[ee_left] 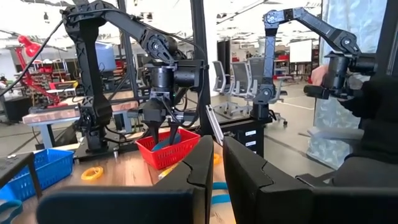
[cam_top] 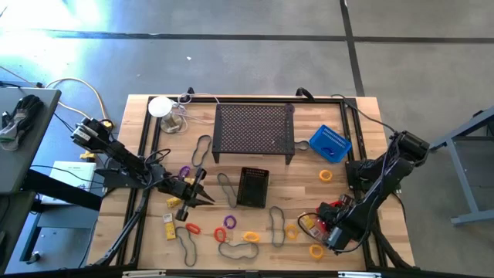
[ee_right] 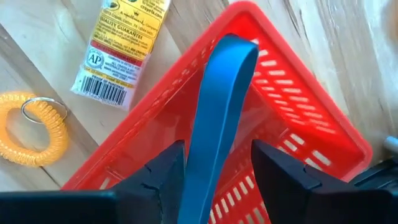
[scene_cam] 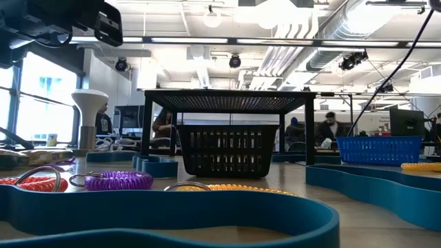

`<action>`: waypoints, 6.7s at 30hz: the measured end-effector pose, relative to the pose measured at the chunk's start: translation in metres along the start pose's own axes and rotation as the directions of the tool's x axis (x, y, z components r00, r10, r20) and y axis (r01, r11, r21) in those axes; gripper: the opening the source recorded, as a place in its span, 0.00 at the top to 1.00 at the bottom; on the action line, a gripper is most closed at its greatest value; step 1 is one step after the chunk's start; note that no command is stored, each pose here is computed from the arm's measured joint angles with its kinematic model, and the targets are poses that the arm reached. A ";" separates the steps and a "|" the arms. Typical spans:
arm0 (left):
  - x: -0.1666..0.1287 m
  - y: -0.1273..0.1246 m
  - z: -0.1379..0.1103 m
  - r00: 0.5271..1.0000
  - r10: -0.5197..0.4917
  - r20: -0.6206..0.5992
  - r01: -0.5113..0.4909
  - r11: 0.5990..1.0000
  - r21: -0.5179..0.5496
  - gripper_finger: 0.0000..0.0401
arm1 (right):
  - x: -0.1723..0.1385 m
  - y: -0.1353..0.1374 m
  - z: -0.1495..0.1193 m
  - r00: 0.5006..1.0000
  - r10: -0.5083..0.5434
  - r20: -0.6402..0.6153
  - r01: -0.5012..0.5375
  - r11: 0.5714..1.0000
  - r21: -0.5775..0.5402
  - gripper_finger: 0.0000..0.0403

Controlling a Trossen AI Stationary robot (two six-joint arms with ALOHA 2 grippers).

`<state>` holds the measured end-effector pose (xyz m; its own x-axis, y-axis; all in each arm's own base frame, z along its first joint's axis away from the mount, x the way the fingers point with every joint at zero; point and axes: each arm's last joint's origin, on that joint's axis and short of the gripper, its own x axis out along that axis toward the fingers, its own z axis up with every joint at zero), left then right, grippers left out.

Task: Pick & Place Office Desk Supplies
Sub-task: Put the blue rubber band into the orange bin, then put the yellow spring keychain into the blue bin

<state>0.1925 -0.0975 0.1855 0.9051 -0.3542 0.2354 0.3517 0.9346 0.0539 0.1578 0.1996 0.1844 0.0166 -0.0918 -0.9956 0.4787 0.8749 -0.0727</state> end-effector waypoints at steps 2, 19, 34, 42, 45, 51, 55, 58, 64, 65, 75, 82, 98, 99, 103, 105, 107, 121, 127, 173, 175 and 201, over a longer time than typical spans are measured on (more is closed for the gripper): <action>0.000 0.000 0.000 1.000 0.000 0.000 0.000 1.000 -0.022 0.93 | 0.000 0.000 0.001 1.000 0.002 -0.012 -0.002 0.999 -0.040 0.58; 0.000 0.004 -0.001 1.000 0.019 -0.008 -0.019 0.996 -0.091 0.93 | -0.018 0.004 0.006 0.997 0.010 -0.074 -0.010 1.000 0.001 0.62; 0.001 0.015 -0.004 0.997 0.066 -0.038 -0.074 0.954 -0.291 0.93 | -0.025 -0.002 0.009 0.995 -0.044 -0.087 0.030 0.986 -0.166 0.60; 0.013 0.003 0.007 0.995 0.096 0.001 -0.095 0.984 -0.153 0.90 | -0.025 -0.003 0.013 0.988 -0.033 -0.150 -0.005 0.970 -0.245 0.64; 0.020 -0.002 0.010 0.989 0.147 -0.019 -0.148 0.987 -0.057 0.84 | -0.024 -0.005 0.022 0.988 -0.030 -0.151 -0.002 0.978 -0.209 0.66; 0.022 -0.003 0.009 0.978 0.202 -0.049 -0.204 0.979 -0.021 0.70 | -0.030 -0.008 0.034 0.979 -0.019 -0.203 -0.024 0.978 -0.206 0.70; 0.022 -0.003 0.009 0.981 0.188 -0.048 -0.189 0.982 -0.024 0.65 | -0.050 -0.006 0.041 0.992 -0.028 -0.124 0.002 0.978 -0.210 0.72; 0.022 -0.003 0.009 0.982 0.185 -0.048 -0.189 0.978 -0.088 0.64 | -0.068 0.000 0.047 1.000 0.007 -0.025 -0.012 0.976 -0.215 0.74; 0.021 -0.005 0.005 0.981 0.171 -0.087 -0.180 0.977 -0.111 0.64 | -0.084 0.019 0.061 0.954 0.162 0.251 -0.069 0.937 -0.343 0.74; 0.021 -0.006 0.004 0.981 0.167 -0.096 -0.177 0.978 -0.110 0.64 | -0.085 0.022 0.064 0.936 0.187 0.299 -0.067 0.926 -0.371 0.73; 0.018 -0.023 0.002 0.988 0.084 -0.131 -0.106 0.979 -0.174 0.64 | -0.060 0.037 0.077 0.931 0.144 0.335 0.007 0.911 -0.412 0.58; 0.018 -0.026 0.002 0.989 0.066 -0.133 -0.084 0.987 -0.136 0.64 | -0.045 0.049 0.084 0.940 0.158 0.304 0.054 0.809 -0.586 0.43; 0.018 -0.026 0.002 0.988 0.066 -0.136 -0.086 0.985 -0.147 0.64 | -0.016 0.058 0.094 0.967 0.106 0.230 0.050 0.809 -0.585 0.42; 0.018 -0.026 0.002 0.988 0.066 -0.136 -0.086 0.985 -0.147 0.64 | -0.016 0.059 0.095 0.966 0.106 0.238 0.059 0.801 -0.595 0.42; 0.018 -0.026 0.002 0.988 0.066 -0.136 -0.087 0.985 -0.152 0.64 | -0.010 0.060 0.096 0.953 0.125 0.277 0.069 0.798 -0.599 0.42; 0.018 -0.026 0.002 0.988 0.067 -0.138 -0.089 0.982 -0.165 0.64 | -0.004 0.059 0.095 0.954 0.128 0.271 0.061 0.804 -0.592 0.42; 0.018 -0.026 0.001 0.988 0.066 -0.139 -0.091 0.980 -0.178 0.64 | 0.001 0.059 0.094 0.953 0.139 0.271 0.050 0.805 -0.591 0.42; 0.018 -0.026 0.001 0.988 0.066 -0.140 -0.091 0.979 -0.180 0.64 | 0.037 0.052 0.097 0.943 0.287 0.166 -0.162 0.835 -0.526 0.42; 0.018 -0.026 0.001 0.988 0.066 -0.140 -0.090 0.981 -0.171 0.64 | 0.040 0.047 0.097 0.957 0.255 0.140 -0.141 0.828 -0.542 0.42; 0.017 -0.029 0.000 0.986 0.056 -0.159 -0.094 0.965 -0.245 0.64 | 0.052 0.027 0.111 0.983 0.072 0.169 0.043 0.805 -0.592 0.85; 0.017 -0.029 -0.001 0.985 0.055 -0.163 -0.094 0.965 -0.243 0.64 | 0.055 0.022 0.113 0.984 0.064 0.169 0.047 0.812 -0.582 0.89; 0.017 -0.029 -0.001 0.984 0.055 -0.169 -0.104 0.951 -0.292 0.64 | 0.023 0.024 0.106 0.971 -0.069 0.228 0.187 0.814 -0.550 0.99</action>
<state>0.1979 -0.1302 0.1865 0.9505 -0.3026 0.0702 0.3104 0.9154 -0.2563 0.2628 0.1676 0.1657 0.1835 -0.2579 -0.9486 -0.0898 0.9565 -0.2774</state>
